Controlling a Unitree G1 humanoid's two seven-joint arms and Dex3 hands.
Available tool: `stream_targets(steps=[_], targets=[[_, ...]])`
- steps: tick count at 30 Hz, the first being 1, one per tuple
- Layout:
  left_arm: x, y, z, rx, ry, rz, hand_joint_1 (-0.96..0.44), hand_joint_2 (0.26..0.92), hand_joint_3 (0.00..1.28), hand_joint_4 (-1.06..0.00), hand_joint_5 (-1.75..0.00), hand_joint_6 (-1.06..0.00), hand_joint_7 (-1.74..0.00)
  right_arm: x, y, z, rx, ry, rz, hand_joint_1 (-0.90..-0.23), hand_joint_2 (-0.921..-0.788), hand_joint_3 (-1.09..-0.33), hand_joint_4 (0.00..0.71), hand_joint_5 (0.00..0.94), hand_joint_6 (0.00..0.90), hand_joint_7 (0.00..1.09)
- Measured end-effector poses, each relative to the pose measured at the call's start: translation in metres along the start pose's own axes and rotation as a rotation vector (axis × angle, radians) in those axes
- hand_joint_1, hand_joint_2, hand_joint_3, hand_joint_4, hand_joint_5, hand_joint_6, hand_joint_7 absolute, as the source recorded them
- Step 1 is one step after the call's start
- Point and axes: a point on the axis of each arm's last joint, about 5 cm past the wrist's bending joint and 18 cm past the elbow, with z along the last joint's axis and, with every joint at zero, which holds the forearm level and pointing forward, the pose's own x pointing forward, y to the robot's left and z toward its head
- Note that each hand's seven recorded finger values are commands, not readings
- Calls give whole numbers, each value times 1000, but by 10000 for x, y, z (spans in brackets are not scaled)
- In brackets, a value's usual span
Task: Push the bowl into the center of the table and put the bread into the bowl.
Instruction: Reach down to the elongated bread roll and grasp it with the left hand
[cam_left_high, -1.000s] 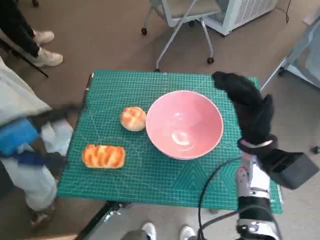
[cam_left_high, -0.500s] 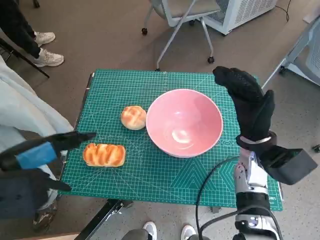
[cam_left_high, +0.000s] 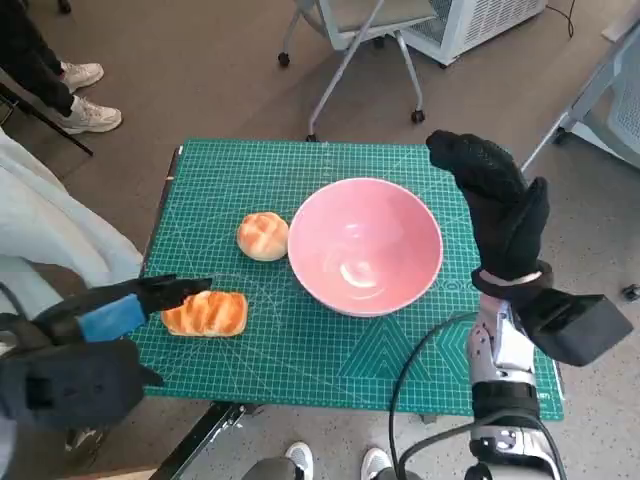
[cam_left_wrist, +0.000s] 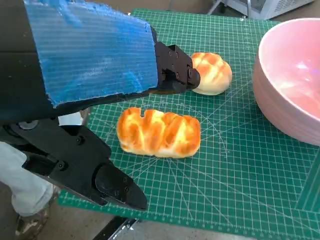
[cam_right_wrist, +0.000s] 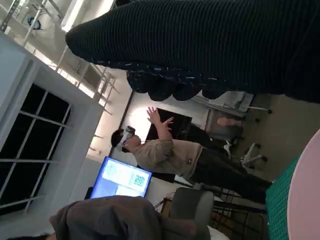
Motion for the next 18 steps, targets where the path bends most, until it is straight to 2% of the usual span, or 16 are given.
stream_targets(steps=[9,18], targets=[[154,-67,-4,-10,-8,-9,-52,699,15,-133,-3,-280,-5,4,-1,1,6,1,11,-663,-921,-765,177,2,66,488],[241,-68,23,4,-7,38,-52,703,17,-142,-3,-289,-5,9,-14,9,12,3,22,-665,-921,-764,177,2,62,494]])
